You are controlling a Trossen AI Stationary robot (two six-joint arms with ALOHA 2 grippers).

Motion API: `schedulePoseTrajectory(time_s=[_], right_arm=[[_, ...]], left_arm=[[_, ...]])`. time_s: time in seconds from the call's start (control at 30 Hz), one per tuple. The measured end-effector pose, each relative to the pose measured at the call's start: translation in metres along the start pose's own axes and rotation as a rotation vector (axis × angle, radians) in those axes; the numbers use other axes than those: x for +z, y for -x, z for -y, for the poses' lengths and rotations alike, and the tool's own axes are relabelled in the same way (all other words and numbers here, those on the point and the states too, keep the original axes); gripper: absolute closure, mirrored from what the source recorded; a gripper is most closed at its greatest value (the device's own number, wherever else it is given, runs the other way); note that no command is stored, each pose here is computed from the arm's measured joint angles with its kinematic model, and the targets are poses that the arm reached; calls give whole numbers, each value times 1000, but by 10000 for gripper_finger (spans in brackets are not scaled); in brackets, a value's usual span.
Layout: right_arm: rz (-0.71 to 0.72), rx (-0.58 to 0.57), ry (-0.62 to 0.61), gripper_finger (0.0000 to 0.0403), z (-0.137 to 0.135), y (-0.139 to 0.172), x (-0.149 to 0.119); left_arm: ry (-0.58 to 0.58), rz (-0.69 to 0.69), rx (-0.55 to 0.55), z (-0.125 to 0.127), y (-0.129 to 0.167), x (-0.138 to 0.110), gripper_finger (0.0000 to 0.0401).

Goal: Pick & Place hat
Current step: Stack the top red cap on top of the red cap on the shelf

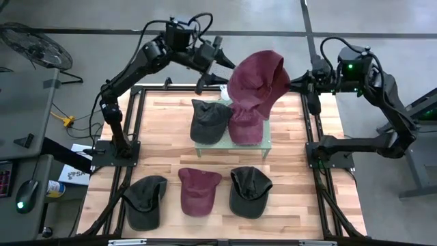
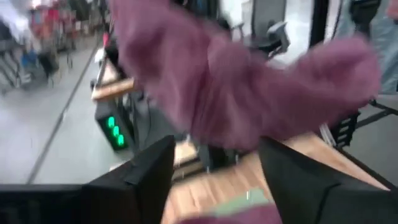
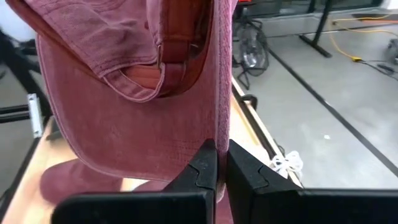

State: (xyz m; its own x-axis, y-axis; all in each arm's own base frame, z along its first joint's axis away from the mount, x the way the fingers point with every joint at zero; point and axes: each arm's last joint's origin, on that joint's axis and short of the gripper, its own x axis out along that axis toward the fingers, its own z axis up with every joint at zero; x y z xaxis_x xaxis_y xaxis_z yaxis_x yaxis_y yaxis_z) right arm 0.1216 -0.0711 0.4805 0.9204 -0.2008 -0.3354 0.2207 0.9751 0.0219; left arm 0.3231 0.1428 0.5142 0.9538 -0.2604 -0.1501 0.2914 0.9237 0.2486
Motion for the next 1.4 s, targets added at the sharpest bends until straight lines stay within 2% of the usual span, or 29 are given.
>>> schedulePoseTrajectory(time_s=[0.2, 0.4, 0.53, 0.63, 0.77, 0.87, 1.17, 1.4], right_arm=[[1, 43, 8, 399, -2, 1, 0], [-11, 72, 20, 399, -2, 0, -2], [-31, 89, 28, 399, -3, 0, -4], [-60, 78, 25, 399, -3, 0, -7], [-93, 36, 33, 399, -2, 0, -10], [-96, 10, 38, 399, -1, 0, -9], [-91, -3, 57, 399, 0, 0, -9], [-96, -33, 67, 399, 0, 0, -9]], left_arm=[[-84, 85, 20, 13, -16, 16, 109], [-99, 107, -1, 28, -27, 24, 101], [-64, 112, -25, 35, -32, 26, 101], [8, 123, -17, 37, -34, 29, 101], [211, 146, 27, 36, -29, 34, 101], [312, 140, 73, 36, -25, 36, 101], [442, 26, 192, 36, -26, 24, 101], [481, -4, 204, 37, -26, 21, 101]])
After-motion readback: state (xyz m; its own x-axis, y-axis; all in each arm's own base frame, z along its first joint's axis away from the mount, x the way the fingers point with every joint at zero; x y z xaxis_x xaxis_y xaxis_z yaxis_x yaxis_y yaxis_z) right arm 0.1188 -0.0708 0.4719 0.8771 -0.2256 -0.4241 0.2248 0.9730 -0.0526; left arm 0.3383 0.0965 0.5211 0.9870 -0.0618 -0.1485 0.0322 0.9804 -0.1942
